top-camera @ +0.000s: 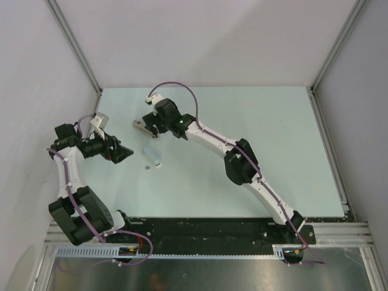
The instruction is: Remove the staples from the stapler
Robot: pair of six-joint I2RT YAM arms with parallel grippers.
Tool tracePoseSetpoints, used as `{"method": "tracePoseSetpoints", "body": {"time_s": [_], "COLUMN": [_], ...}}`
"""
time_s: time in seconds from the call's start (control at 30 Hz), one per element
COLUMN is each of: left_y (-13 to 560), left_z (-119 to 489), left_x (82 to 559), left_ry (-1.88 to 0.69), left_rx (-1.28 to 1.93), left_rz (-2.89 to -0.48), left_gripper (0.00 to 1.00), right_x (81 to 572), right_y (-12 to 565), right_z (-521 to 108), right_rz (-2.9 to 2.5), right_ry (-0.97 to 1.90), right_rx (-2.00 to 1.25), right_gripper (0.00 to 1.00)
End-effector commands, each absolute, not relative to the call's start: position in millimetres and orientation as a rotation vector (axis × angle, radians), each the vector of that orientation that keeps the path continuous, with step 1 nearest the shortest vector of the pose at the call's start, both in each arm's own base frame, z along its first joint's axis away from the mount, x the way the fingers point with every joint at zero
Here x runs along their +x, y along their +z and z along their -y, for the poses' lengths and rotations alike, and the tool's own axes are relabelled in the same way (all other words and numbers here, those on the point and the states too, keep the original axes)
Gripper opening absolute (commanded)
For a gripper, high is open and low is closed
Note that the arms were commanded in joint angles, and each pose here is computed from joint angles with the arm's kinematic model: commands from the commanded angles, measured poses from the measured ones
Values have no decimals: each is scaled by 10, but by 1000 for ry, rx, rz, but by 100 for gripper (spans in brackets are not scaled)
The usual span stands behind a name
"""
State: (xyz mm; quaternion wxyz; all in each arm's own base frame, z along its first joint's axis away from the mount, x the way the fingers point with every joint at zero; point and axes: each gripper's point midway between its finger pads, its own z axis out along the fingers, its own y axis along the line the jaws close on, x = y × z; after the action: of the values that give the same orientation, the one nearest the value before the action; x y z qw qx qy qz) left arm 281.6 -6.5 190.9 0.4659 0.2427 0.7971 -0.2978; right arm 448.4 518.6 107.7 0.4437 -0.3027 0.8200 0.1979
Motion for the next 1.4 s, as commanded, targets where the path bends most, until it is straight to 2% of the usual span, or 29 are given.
{"method": "tracePoseSetpoints", "body": {"time_s": [0.0, 0.27, 0.43, 0.57, 0.77, 0.9, 0.97, 1.1, 1.27, 1.37], "left_y": [1763, 1547, 1534, 1565, 1557, 1539, 1536, 1532, 1526, 1518], "left_z": [47, -26, -76, -110, -78, -75, -78, -68, -74, -101], "left_x": [2792, 2869, 2937, 2977, 2954, 2929, 2926, 2920, 2914, 2923], "left_ry": [-747, -676, -620, -585, -575, -557, -553, -557, -546, -524], "left_rx": [539, 420, 350, 319, 323, 349, 357, 369, 379, 374], "left_rz": [-2070, -2259, -2319, -2336, -2346, -2347, -2346, -2341, -2342, -2354], "left_gripper": [100, 100, 99, 100, 100, 100, 100, 99, 99, 99], "right_x": [4490, 4491, 4568, 4616, 4648, 4648, 4641, 4640, 4601, 4577], "right_y": [1441, 1207, 1131, 1129, 1117, 1154, 1147, 1113, 1083, 1048], "right_z": [-5612, -5733, -5713, -5701, -5719, -5756, -5760, -5745, -5762, -5780], "right_rz": [-1851, -1850, -1852, -1846, -1831, -1809, -1812, -1823, -1832, -1837], "right_ry": [684, 751, 757, 769, 773, 772, 773, 769, 756, 748], "right_rx": [-778, -782, -763, -749, -738, -732, -730, -732, -739, -739], "right_gripper": [87, 81, 74, 63, 53, 38, 34, 38, 51, 55]}}
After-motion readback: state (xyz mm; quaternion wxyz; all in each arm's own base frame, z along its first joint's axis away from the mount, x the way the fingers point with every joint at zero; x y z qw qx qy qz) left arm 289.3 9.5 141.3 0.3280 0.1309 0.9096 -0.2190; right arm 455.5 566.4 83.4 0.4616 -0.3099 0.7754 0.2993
